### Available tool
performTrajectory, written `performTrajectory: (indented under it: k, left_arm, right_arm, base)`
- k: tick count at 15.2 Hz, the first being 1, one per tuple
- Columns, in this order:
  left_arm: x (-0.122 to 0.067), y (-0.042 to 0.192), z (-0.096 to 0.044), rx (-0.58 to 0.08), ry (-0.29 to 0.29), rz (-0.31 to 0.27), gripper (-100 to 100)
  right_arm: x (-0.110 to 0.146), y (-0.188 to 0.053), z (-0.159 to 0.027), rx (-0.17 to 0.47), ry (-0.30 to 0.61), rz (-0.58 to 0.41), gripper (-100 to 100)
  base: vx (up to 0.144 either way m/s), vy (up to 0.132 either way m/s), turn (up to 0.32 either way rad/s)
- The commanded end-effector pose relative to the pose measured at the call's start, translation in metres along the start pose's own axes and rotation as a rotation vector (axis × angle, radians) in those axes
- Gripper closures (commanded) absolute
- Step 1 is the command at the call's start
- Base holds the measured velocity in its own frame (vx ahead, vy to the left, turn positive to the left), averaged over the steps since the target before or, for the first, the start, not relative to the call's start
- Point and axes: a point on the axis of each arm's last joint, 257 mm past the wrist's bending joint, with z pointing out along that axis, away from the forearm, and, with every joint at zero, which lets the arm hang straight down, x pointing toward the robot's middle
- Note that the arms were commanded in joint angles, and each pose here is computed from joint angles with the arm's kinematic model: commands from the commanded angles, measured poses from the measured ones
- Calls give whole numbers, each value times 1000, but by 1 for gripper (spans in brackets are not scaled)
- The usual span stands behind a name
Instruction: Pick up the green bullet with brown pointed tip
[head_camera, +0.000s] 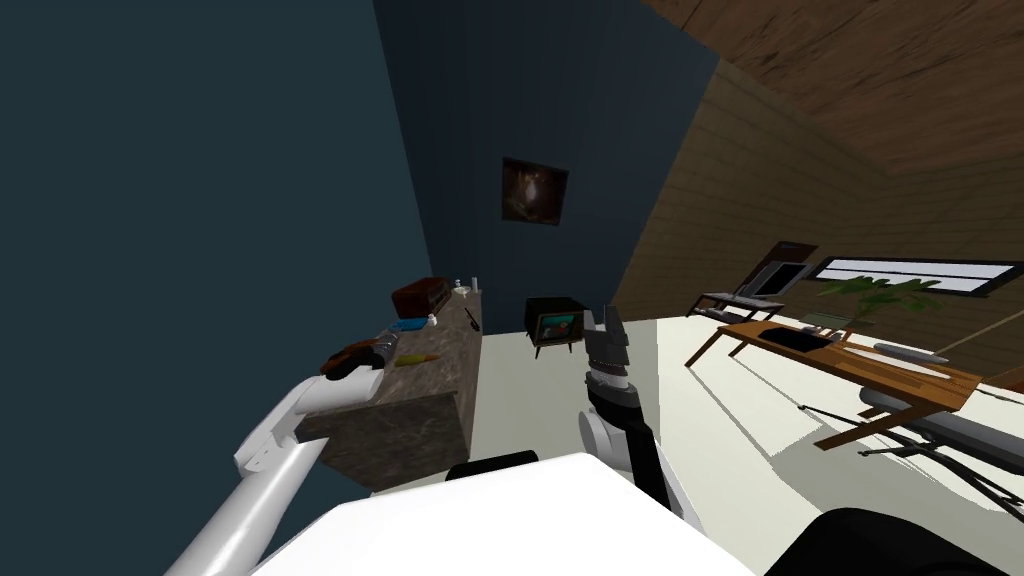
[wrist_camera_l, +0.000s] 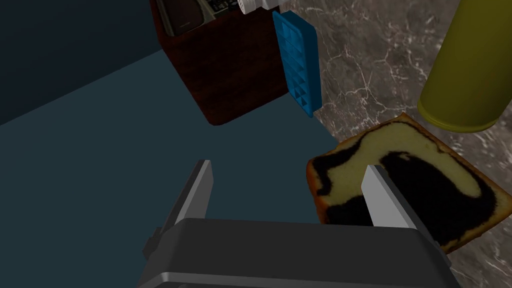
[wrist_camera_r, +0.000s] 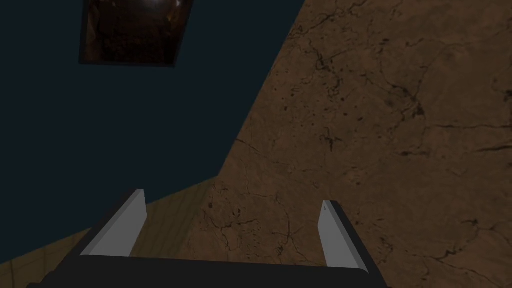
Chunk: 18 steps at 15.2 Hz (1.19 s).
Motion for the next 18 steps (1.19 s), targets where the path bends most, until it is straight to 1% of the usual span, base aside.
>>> performTrajectory:
  k: [1,3,4,6,7,9,10,12,13,15,16,17,18]
  left_arm:
    - [-3,7,6,-47,-4,-13,-100]
    - [-2,16,5,-83,-3,-13,-100]
    - [-4,17,10,-103,-5,-25,-100]
    - [-3,27,8,-142,-3,-25,-100]
    - [-3,28,12,-166,-3,-38,-100]
    - [-3,37,11,-199,-2,-38,-100]
    - [-2,39,14,-225,0,-51,-100]
    - [-2,47,12,-255,2,-51,-100]
    - [-1,48,15,-279,5,-65,-100]
    - [0,56,13,-310,7,-65,-100]
    - [2,58,15,-337,12,-78,-100]
    - [3,63,13,-359,14,-78,-100]
    - [3,64,13,-363,14,-78,-100]
  right_arm:
    - [0,0,0,0,0,0,0]
    - [0,0,0,0,0,0,0]
    - [0,0,0,0,0,0,0]
    - [0,0,0,0,0,0,0]
    - [0,0,0,0,0,0,0]
    - [0,0,0,0,0,0,0]
    - [0,0,0,0,0,0,0]
    - [0,0,0,0,0,0,0]
    - [0,0,0,0,0,0,0]
    - [0,0,0,0,0,0,0]
    - [0,0,0,0,0,0,0]
    - [0,0,0,0,0,0,0]
    - [0,0,0,0,0,0,0]
  base:
    - [1,-5,-49]
    - [1,-4,-44]
    - [1,-4,-49]
    - [1,-3,-44]
    - [1,-4,-47]
    - [1,-3,-42]
    - [1,-4,-56]
    - [2,-3,-40]
    - [2,-3,-47]
    - [2,-2,-38]
    - [2,-3,-38]
    - [2,-3,-52]
    - [1,-2,-26]
